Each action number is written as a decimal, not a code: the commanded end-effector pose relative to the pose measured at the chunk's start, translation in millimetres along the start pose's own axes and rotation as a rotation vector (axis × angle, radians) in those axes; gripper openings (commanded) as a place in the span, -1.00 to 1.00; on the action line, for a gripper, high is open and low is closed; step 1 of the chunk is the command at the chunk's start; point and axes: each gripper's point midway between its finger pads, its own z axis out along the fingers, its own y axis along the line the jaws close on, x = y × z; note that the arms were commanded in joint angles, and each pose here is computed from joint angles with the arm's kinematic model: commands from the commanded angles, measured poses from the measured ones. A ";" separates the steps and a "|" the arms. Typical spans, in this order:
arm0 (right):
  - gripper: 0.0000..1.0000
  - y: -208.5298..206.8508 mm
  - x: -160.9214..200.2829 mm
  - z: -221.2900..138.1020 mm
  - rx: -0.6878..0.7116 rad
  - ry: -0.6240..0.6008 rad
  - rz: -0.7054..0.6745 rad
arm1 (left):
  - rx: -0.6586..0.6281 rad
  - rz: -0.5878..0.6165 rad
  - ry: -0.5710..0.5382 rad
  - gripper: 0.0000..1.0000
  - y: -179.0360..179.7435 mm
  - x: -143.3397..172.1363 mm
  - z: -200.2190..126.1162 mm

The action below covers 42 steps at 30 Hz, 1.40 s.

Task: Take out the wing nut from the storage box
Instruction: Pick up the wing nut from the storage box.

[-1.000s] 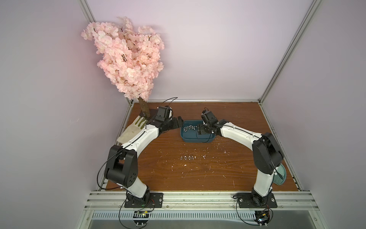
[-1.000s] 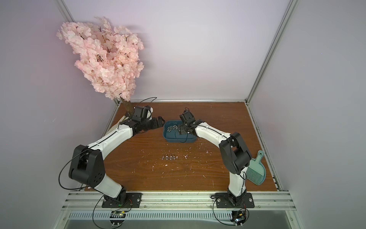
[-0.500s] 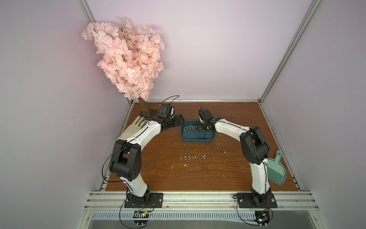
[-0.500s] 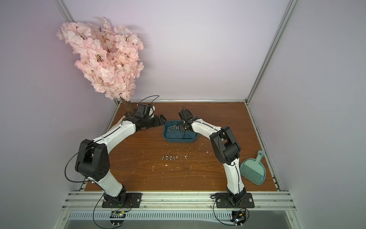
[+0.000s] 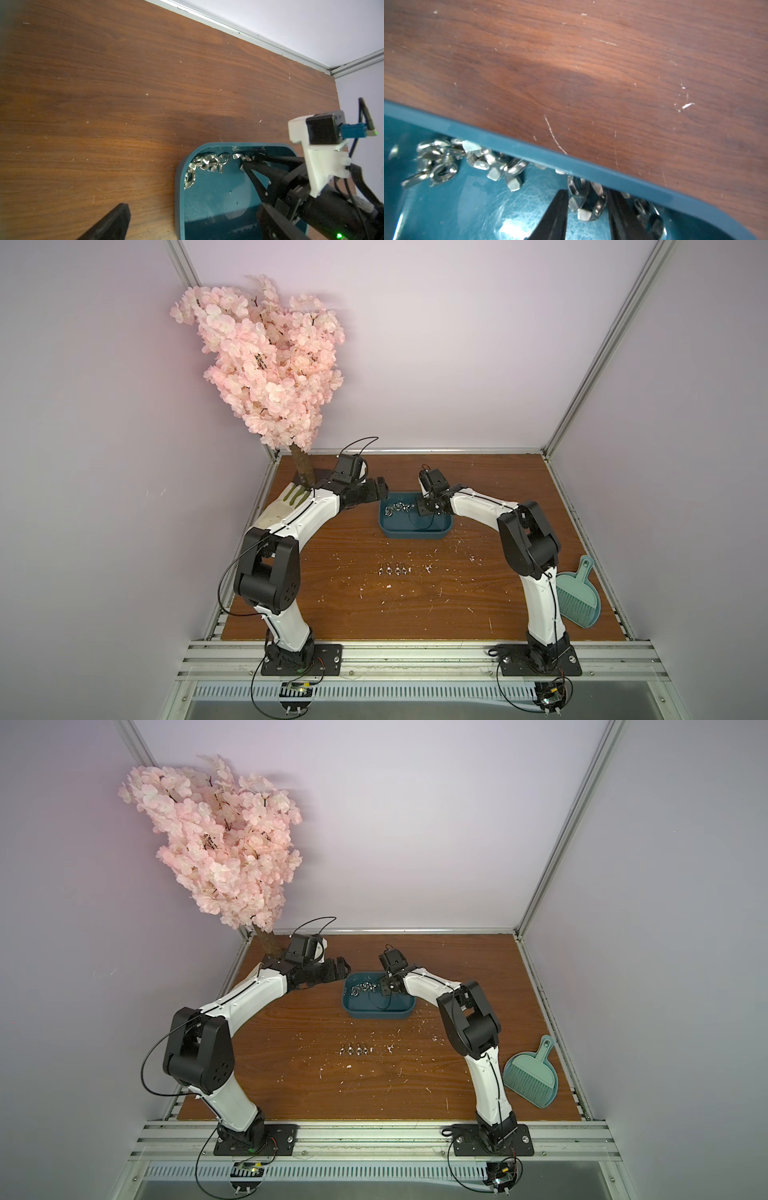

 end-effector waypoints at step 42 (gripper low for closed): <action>-0.91 49.9 -25.7 -95.3 -0.378 -0.178 0.095 | 0.367 -0.086 0.012 0.26 -50.7 10.1 -16.4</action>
